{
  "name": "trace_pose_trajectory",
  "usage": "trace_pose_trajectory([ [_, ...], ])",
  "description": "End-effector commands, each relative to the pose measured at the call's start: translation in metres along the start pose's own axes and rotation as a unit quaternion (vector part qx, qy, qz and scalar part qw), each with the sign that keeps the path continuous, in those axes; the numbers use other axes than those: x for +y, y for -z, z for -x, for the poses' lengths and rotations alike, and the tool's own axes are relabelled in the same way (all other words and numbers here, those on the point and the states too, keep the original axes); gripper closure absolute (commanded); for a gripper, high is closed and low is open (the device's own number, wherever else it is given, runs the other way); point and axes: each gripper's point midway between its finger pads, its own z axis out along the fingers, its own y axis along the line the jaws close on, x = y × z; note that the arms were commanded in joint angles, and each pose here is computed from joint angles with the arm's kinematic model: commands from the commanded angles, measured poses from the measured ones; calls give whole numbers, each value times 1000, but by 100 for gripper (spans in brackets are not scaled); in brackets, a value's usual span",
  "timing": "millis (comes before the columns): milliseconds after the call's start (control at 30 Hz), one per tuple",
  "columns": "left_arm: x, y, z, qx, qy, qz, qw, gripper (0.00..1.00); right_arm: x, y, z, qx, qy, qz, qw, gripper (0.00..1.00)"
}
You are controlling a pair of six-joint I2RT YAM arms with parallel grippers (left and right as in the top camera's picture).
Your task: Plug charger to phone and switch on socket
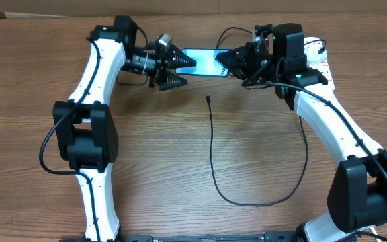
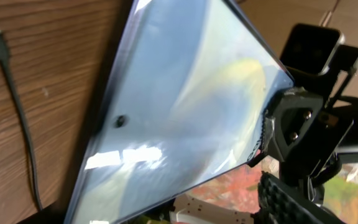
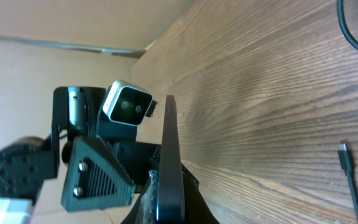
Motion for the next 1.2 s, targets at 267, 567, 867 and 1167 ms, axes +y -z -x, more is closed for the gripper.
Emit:
trace_pose_trajectory([
  [267,-27,-15,-2,17,-47,-43,998,34,29,16,17,-49,-41,19,998,96],
  [567,-28,-16,-3,19,-45,-45,998,38,40,18,31,-81,-43,38,995,96],
  [867,-31,-15,5,11,-37,-47,998,52,24,12,19,-66,-68,3,995,96],
  [1167,-36,-20,18,-2,-42,-42,998,53,29,9,14,-59,-65,9,996,96],
])
